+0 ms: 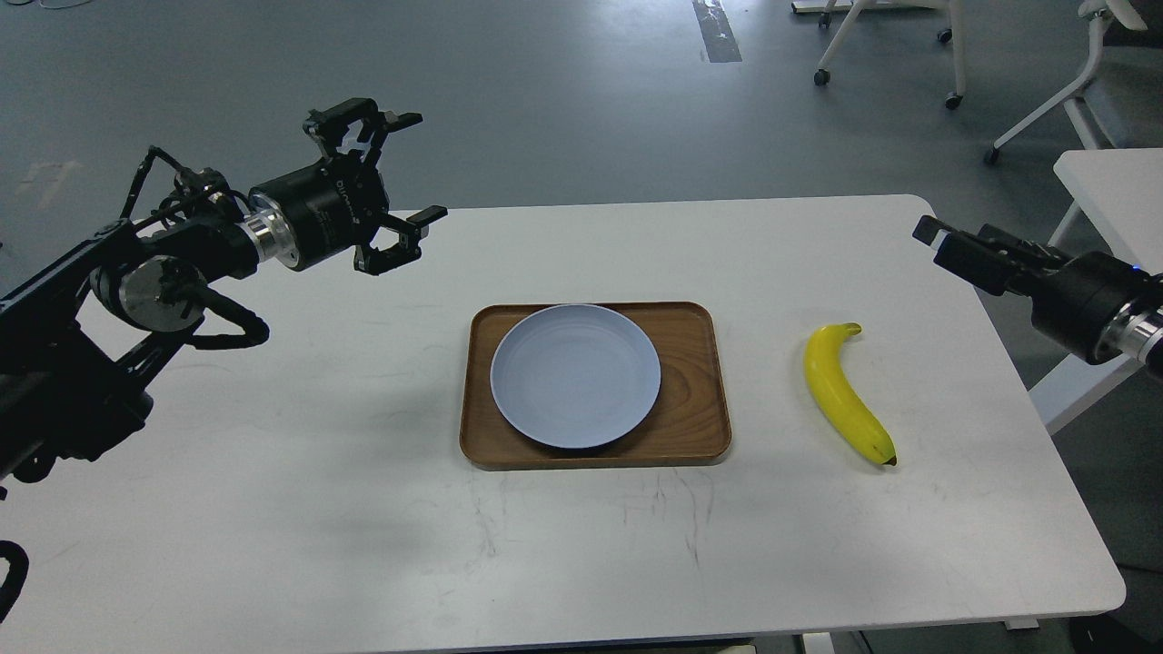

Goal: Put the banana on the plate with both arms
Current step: 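Lower the right gripper to the yellow banana and close on it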

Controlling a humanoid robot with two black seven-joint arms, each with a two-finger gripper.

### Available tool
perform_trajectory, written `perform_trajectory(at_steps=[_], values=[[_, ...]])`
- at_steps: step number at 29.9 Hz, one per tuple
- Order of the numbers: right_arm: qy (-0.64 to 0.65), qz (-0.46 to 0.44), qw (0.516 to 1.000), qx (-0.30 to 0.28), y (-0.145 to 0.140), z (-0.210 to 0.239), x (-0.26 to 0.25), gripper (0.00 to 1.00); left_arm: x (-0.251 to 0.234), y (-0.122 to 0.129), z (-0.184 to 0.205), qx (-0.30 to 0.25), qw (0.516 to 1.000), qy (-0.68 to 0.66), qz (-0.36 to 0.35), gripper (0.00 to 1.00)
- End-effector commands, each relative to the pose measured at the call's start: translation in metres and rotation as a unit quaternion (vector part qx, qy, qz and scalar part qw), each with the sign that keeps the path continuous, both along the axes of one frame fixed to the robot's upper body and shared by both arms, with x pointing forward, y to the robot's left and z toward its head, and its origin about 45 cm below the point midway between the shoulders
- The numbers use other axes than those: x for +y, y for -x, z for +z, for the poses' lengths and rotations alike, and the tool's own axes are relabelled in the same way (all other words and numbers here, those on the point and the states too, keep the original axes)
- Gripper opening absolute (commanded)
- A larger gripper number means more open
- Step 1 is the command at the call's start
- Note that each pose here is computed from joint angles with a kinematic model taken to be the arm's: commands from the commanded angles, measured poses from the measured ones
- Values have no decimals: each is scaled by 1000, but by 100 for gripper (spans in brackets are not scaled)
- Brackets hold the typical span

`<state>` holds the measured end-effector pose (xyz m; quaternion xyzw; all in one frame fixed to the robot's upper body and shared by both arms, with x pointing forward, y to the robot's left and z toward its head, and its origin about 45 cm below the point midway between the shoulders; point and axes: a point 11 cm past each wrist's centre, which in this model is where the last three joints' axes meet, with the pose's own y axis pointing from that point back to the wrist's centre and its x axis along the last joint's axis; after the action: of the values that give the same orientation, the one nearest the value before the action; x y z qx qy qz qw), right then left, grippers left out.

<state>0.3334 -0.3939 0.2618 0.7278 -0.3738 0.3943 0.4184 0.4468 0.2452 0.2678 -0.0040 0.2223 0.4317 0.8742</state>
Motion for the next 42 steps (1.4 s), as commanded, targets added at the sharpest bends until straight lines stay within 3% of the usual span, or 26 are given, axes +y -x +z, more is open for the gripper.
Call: perform_trajectory(at_steps=[1,14,42], values=[[27,20,999,-5,2,-3,1,99,1,1,-2,2,1000,-1,1,99],[69,31,997,-4,19,-31,-9,99,0,3,-6,6,1000,-3,0,99],[123,67,990,-1,8,-63,-4,99,5,4,-7,-12,1000,16,12,99]])
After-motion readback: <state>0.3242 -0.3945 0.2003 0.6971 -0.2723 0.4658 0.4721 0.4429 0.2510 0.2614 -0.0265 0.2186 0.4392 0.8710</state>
